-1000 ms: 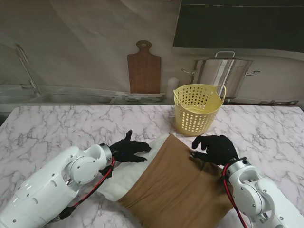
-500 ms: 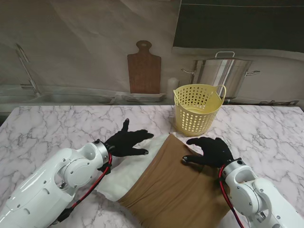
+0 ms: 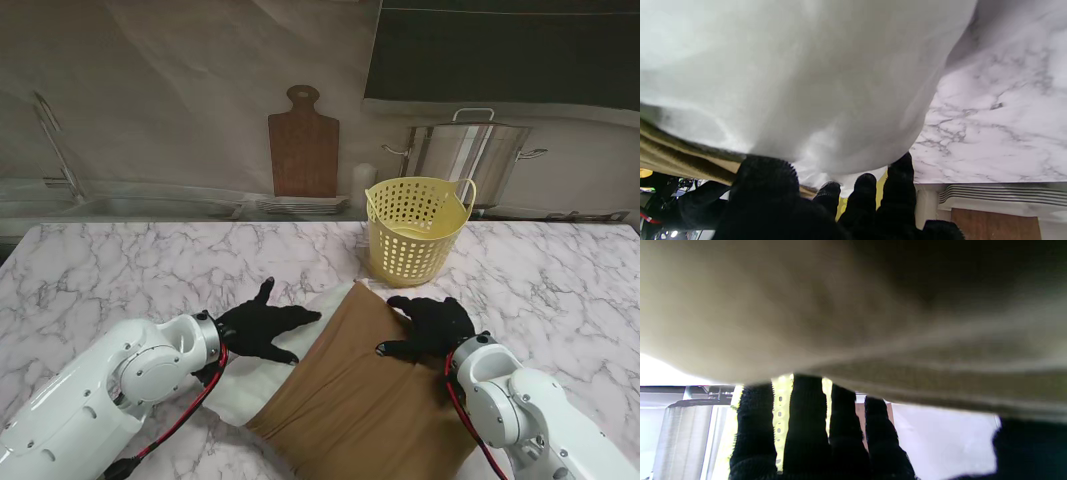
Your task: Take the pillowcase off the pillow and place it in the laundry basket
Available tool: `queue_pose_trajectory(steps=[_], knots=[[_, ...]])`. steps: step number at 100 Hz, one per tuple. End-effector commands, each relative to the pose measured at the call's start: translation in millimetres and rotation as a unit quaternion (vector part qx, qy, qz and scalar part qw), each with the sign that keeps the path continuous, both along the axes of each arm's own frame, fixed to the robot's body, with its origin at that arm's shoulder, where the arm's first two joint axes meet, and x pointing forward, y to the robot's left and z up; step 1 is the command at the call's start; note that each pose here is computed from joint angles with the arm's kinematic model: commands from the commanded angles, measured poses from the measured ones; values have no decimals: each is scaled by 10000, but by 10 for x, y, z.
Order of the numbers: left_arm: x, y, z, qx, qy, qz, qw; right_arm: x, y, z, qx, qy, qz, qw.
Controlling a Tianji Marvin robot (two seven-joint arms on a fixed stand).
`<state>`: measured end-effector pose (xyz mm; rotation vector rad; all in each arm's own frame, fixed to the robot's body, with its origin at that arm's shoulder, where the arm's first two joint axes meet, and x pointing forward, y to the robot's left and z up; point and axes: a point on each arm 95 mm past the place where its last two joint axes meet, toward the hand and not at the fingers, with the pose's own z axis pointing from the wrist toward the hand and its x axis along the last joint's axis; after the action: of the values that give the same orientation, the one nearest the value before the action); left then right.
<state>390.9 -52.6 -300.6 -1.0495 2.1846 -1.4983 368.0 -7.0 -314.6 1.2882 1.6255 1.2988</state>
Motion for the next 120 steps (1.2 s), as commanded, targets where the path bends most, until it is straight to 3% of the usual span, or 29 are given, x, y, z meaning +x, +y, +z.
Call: queue_pose_trajectory(steps=[1,24,41,65,77,94,107,120], knots=[[-37,108,-174,203,238,69,9995,37,36,-28,-54,105,37,9999],[-71,157,-350,262,610,49,9978,126,211,-176,-31,120,385,9992],[-34,171,-355,283,657,170,9973,114,259,-179,174,-75,681,9975],[50,117,-219,223,418,201,9987,79,297,-94,344,-405,1108,9924],[64,72,-86,101,-77,222,9997,67,320,-103,358,-391,1193,9914],[104,82,123,-65,-535,447,9975,68,338,-115,373,-403,1250,9906],[198,32,193,-229,-653,542,9961,85,344,-105,396,-451,1246,9904],[261,-79,141,-422,-500,557,9963,98,355,-106,411,-459,1256,9902]])
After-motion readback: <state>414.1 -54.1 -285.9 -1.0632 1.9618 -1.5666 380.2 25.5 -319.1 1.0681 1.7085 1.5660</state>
